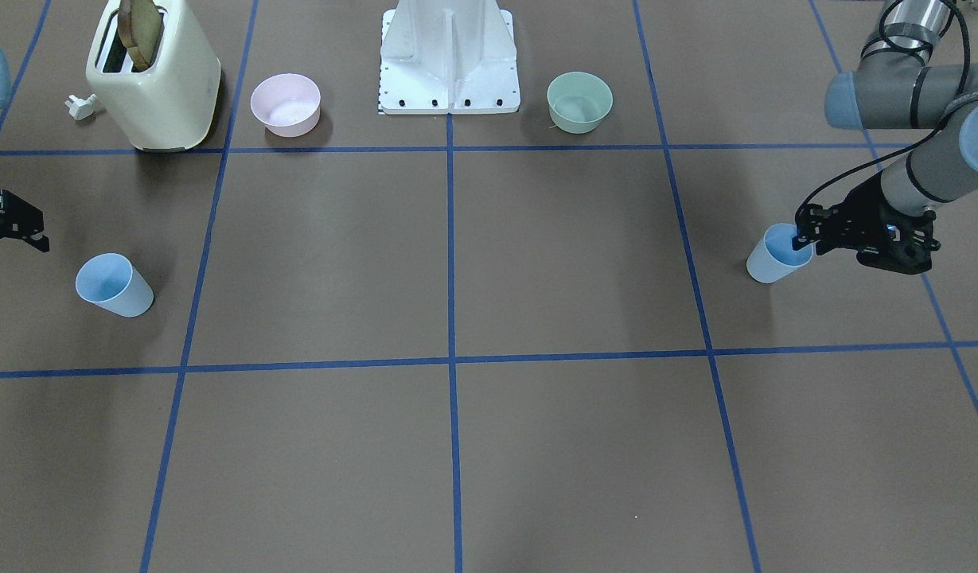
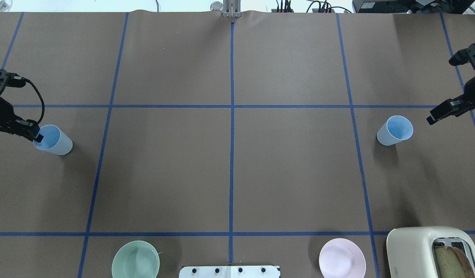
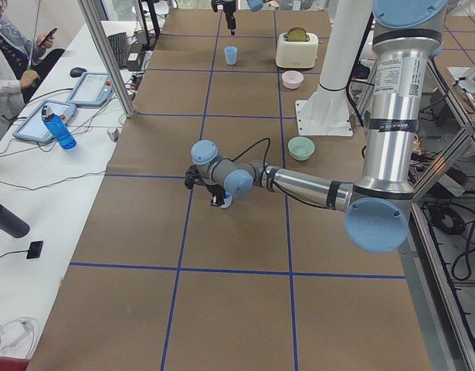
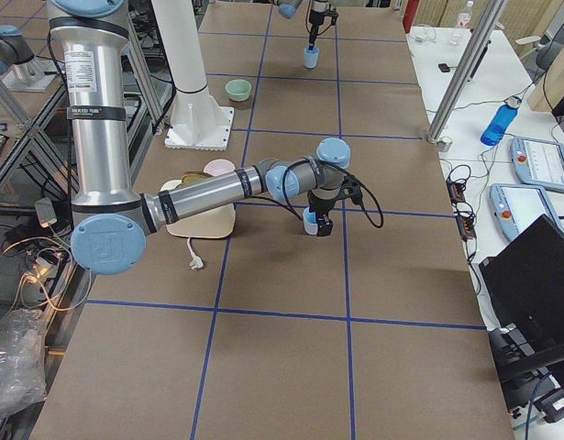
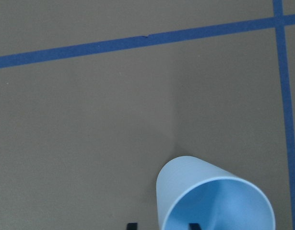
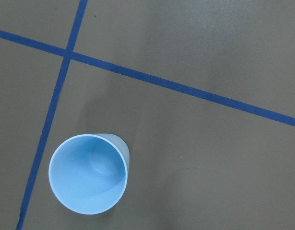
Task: Stack blue cups with both arms
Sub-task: 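Lower the left gripper onto its blue cup while the right gripper hovers, then grasp the blue cup with the left gripper while the right grasps its cup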
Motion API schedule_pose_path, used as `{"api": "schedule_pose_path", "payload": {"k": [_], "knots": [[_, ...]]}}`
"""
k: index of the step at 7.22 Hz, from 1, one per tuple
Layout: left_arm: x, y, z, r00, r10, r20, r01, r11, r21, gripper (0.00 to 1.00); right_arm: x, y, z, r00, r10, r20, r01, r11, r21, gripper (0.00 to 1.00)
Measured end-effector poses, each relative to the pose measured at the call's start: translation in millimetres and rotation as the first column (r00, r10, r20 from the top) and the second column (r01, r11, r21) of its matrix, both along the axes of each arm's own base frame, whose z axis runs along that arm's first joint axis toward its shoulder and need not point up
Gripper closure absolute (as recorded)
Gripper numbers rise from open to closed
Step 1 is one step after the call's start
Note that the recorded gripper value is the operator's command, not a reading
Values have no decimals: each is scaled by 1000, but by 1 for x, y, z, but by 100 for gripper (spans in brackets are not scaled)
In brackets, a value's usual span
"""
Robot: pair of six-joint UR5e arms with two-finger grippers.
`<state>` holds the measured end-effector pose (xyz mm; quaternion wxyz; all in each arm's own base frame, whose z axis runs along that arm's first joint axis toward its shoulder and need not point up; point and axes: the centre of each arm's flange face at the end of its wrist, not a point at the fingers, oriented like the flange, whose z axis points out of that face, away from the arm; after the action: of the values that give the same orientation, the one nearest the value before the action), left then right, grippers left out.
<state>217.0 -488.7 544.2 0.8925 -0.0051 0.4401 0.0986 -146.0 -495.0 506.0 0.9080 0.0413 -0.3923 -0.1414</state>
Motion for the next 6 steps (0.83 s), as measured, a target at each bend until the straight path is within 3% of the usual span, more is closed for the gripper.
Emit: {"api": "schedule_pose_path", "payload": {"k": [3, 6], "knots": [[3, -1, -4, 1000, 2, -4, -2, 1000, 9, 100, -1, 0, 0, 1000, 0, -2, 0, 1000, 2, 9], [7, -7, -49, 998, -50, -42, 50, 999, -1, 100, -5, 1, 1, 1000, -3, -15, 3, 1000, 4, 10]]}}
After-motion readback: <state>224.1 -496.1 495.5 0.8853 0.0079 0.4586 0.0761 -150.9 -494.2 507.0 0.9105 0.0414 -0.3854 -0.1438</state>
